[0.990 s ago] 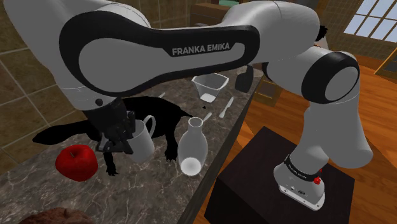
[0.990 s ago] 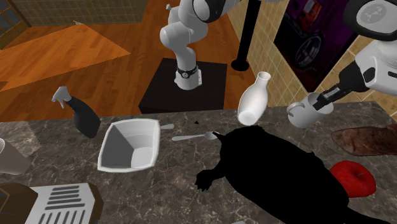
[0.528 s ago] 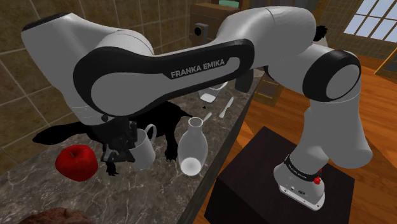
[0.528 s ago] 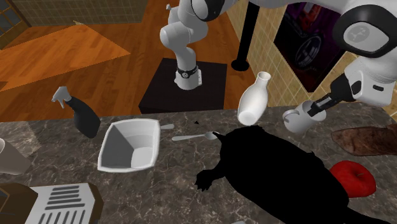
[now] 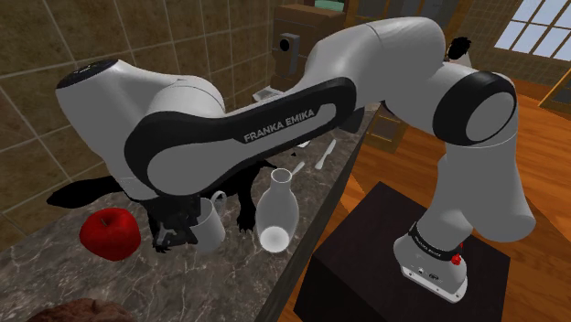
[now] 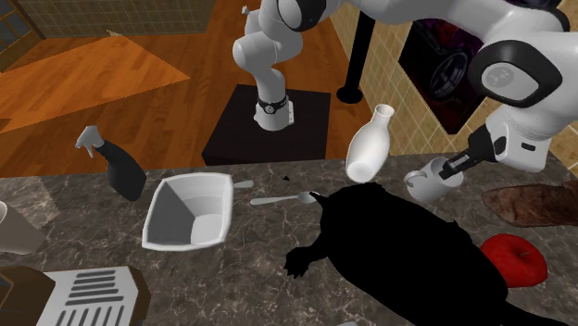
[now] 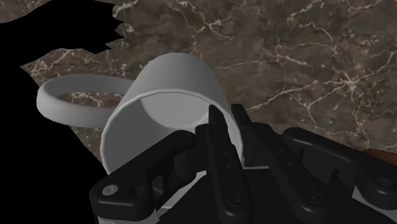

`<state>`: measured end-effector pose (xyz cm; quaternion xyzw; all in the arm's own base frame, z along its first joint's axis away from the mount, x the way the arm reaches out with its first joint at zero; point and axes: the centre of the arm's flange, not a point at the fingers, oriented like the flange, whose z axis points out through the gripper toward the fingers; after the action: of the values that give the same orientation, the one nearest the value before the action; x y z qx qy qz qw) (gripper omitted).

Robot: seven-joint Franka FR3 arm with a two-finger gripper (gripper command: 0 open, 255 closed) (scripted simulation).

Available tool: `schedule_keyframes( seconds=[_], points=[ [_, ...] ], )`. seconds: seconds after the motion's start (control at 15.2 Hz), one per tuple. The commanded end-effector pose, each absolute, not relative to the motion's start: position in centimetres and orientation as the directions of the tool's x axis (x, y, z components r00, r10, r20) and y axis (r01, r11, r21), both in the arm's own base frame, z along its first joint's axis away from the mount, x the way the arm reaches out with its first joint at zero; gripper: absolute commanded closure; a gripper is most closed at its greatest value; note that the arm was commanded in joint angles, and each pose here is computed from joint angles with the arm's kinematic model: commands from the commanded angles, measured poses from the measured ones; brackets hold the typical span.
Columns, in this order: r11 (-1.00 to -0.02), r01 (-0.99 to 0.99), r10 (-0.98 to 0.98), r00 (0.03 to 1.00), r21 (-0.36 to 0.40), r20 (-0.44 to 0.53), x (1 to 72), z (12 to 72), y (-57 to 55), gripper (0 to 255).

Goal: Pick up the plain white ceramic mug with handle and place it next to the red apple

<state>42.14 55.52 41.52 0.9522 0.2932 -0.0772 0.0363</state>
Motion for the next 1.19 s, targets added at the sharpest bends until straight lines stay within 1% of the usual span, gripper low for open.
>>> schedule_keyframes(
  seconds=[0.0, 0.53, 1.06, 1.12],
  points=[
    [-0.825, 0.564, 0.553, 0.816, 0.024, -0.168, 42.1, 40.4, 55.4, 255],
    [-0.825, 0.564, 0.553, 0.816, 0.024, -0.168, 42.1, 36.2, 55.4, 255],
    [-0.825, 0.564, 0.553, 0.816, 0.024, -0.168, 42.1, 35.9, 55.4, 255],
    [-0.825, 0.564, 0.553, 0.816, 0.024, -0.168, 42.1, 35.9, 55.4, 0]
  ],
)
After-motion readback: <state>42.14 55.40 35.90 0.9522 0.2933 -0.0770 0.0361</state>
